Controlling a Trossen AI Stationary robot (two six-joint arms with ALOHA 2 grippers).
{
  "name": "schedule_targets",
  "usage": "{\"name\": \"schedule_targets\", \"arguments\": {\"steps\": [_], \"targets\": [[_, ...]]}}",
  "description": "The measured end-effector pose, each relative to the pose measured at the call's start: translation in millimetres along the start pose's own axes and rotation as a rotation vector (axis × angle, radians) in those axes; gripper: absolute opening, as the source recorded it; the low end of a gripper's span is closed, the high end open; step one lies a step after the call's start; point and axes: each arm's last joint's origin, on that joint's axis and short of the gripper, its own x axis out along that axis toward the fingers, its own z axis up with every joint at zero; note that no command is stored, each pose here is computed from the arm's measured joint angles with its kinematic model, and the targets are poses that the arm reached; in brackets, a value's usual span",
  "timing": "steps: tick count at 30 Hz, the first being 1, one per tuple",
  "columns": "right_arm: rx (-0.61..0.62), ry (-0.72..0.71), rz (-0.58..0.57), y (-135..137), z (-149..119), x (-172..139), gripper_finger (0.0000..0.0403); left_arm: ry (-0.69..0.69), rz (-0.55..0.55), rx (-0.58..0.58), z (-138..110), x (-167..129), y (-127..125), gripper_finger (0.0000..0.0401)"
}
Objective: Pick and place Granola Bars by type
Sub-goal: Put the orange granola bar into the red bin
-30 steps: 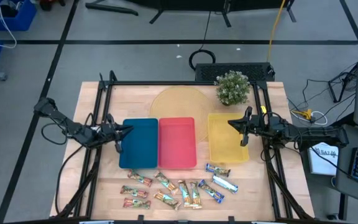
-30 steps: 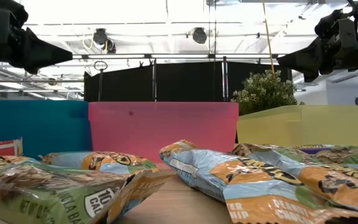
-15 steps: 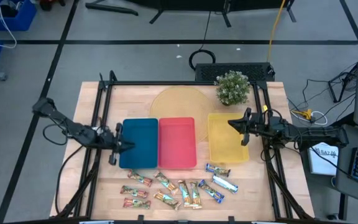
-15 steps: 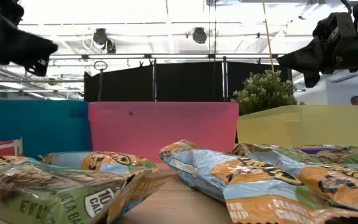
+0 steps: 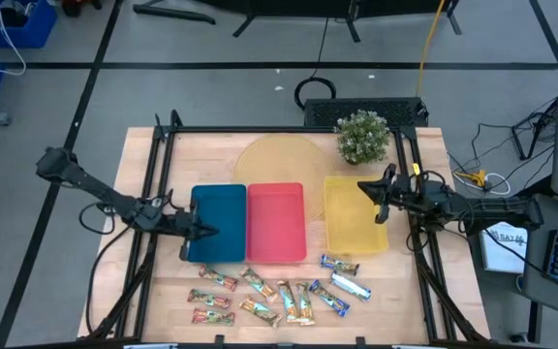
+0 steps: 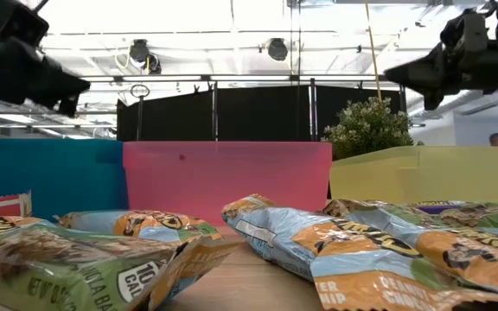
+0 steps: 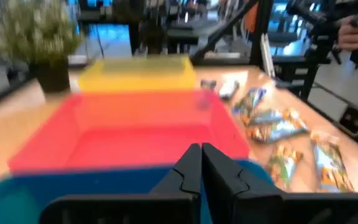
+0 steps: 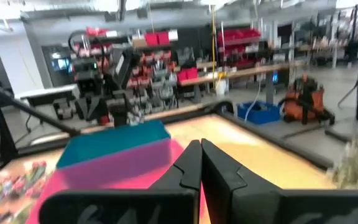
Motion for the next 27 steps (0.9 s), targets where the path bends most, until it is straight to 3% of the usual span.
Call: {"name": "schedule_targets", "arguments": {"steps": [4,9,13,16,21,23,27], "targets": [[0.017,-0.076,0.012,0.9,7.5,-0.3,0.0,-0.092,-0.006,0.013,8.6,2.7,-1.5,0.0027],[0.049,-0.212,0.029,2.0,20.9,-2.3,0.0,-0.099,-0.003,0.032,8.9,3.8,-1.9,0.0024],[0.051,-0.246,0.17,7.9,25.1,-1.4,0.0,-0.125,0.024,0.033,11.6,3.5,-1.2,0.0015],[0.052,-0.162,0.266,15.9,18.7,3.4,0.0,-0.138,0.022,-0.005,12.8,3.3,-1.2,0.0007],[0.05,-0.046,0.333,39.7,32.3,20.5,0.0,-0.133,0.025,-0.001,12.4,3.4,-1.1,0.0006],[0.001,0.047,0.354,55.3,37.3,32.0,0.0,-0.133,0.025,-0.003,12.4,3.4,-1.1,0.0016],[-0.172,0.204,0.293,95.0,52.2,60.5,0.0,-0.132,0.026,-0.001,12.2,3.4,-1.1,0.0037]]}}
